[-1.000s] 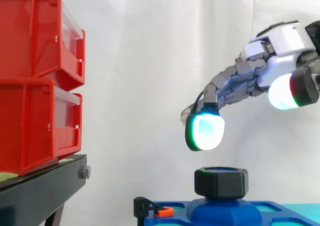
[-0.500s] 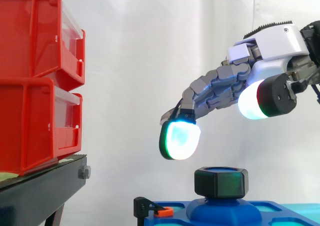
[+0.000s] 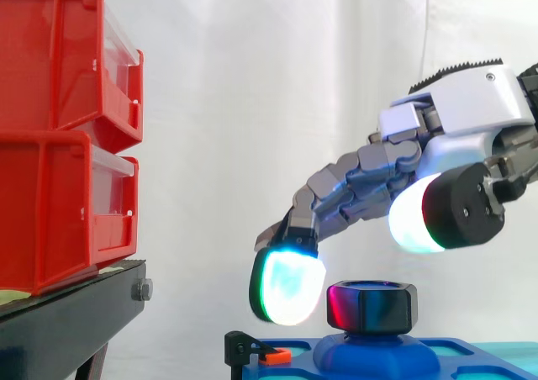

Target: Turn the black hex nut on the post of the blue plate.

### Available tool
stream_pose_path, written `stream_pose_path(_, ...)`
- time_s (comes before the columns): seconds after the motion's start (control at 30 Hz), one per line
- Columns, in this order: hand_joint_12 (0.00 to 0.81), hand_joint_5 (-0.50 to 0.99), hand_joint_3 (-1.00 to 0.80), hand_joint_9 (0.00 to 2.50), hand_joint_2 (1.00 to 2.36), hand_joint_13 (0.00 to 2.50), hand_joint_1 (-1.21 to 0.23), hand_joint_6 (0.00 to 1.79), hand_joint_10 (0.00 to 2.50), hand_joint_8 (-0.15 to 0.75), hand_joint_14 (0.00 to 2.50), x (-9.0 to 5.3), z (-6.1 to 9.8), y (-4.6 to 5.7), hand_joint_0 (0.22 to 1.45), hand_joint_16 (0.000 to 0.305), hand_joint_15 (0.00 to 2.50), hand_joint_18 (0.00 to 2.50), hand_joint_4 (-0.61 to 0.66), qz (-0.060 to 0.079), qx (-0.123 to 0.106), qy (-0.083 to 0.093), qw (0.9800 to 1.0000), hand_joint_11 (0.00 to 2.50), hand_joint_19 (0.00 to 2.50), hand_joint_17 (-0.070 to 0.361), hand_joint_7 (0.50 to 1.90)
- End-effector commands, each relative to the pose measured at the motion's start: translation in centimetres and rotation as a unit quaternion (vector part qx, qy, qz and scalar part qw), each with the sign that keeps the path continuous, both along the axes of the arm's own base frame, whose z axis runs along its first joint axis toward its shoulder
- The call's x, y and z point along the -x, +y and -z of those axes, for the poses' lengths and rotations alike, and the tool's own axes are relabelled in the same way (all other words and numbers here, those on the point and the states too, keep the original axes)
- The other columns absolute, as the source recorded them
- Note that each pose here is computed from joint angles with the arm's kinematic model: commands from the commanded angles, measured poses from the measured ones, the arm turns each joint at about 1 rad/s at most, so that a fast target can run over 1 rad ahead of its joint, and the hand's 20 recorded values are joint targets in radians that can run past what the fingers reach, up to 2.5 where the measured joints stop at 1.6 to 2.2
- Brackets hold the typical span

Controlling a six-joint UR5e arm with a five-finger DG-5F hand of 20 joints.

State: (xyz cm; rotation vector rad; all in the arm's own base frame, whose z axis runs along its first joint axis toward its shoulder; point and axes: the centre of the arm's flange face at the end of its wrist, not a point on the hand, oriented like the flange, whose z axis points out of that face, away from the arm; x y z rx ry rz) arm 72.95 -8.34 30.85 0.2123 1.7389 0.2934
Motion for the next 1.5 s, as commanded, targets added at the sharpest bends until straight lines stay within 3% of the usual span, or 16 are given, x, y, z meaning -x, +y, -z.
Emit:
stream_pose_path(0.0,0.403,-0.21,-0.50,0.21,1.00,0.06,-0.36,0.50,0.00,0.257,0.00,-0.3,0.8,0.4,0.39,0.065,0.09,0.00,0.22,-0.002,-0.007,0.002,1.0000,0.00,0.27,0.145,0.78)
stream_pose_path(0.47,0.399,-0.21,-0.50,0.22,1.00,0.06,-0.35,0.50,0.00,0.256,0.00,-0.3,0.9,0.7,0.40,0.063,0.09,0.00,0.22,-0.006,-0.008,0.006,0.9999,0.00,0.26,0.143,0.78)
stream_pose_path(0.6,0.398,-0.21,-0.50,0.22,1.00,0.06,-0.35,0.50,0.00,0.256,0.00,-0.2,1.0,0.3,0.40,0.063,0.09,0.00,0.22,-0.004,-0.008,0.008,0.9999,0.00,0.27,0.143,0.78)
stream_pose_path(0.8,0.397,-0.21,-0.50,0.22,1.00,0.07,-0.35,0.50,0.00,0.255,0.00,0.0,1.0,-0.1,0.40,0.063,0.09,0.00,0.22,-0.019,-0.012,0.009,0.9997,0.00,0.27,0.142,0.78)
stream_pose_path(1.47,0.396,-0.21,-0.50,0.22,1.00,0.07,-0.36,0.50,0.00,0.255,0.00,0.4,0.7,-3.0,0.40,0.062,0.09,0.00,0.22,-0.034,-0.018,0.002,0.9992,0.00,0.27,0.140,0.78)
